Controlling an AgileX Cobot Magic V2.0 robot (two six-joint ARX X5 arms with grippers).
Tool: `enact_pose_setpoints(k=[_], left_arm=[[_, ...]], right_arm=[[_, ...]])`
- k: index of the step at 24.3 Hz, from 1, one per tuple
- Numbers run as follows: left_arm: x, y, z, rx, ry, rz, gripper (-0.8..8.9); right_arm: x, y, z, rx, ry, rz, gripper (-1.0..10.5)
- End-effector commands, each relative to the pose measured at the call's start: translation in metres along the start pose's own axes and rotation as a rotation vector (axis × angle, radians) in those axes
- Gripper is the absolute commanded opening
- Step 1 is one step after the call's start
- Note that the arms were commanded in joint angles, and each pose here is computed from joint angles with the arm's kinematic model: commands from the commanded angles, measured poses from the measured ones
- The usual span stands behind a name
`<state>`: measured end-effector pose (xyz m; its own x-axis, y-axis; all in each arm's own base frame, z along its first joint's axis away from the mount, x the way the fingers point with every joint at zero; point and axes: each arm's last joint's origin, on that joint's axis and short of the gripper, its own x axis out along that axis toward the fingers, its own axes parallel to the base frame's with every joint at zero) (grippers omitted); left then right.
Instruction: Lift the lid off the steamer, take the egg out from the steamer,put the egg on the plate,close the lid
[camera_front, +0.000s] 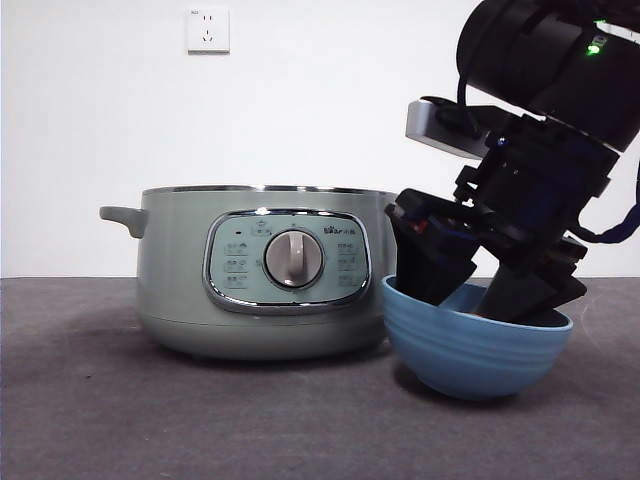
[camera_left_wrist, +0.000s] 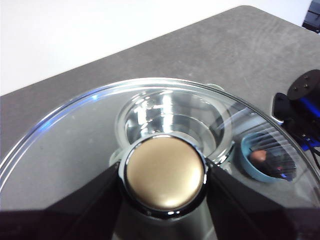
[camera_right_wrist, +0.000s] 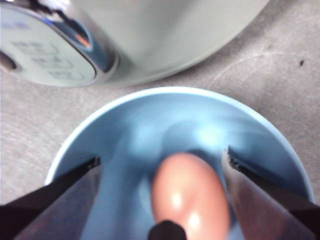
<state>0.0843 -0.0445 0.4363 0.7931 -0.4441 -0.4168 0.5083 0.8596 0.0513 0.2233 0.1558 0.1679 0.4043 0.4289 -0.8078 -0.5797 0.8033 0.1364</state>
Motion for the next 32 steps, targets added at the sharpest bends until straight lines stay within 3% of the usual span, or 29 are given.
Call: enact_pose_setpoints(k=[1,8,14,20,32], left_arm=[[-0.004,0.000,0.009,0.011,-0.071,-0.003,-0.08],[0.027,0.000,0.022,0.013,-0.063,-0.060,-0.08],[0.080,0.000,0.038,0.021,-0.061,-0.091,-0.08],[0.158,-0.006,0.043,0.039,-0.011,-0.123,-0.08],[0.245,-0.011,0.029,0.040,0.055,-0.129,-0.08]], right_arm=[[-0.011,0.002,0.006,-0.025,-0.048,0.006,4.1],[-0.090,0.014,0.024,-0.059,-0.298,0.015,4.1],[-0.170,0.022,0.002,-0.082,-0.516,0.019,4.1],[-0.223,0.027,-0.027,-0.052,-0.713,0.018,4.1],[-0.236,0.027,-0.041,-0.041,-0.737,-0.004,4.1]])
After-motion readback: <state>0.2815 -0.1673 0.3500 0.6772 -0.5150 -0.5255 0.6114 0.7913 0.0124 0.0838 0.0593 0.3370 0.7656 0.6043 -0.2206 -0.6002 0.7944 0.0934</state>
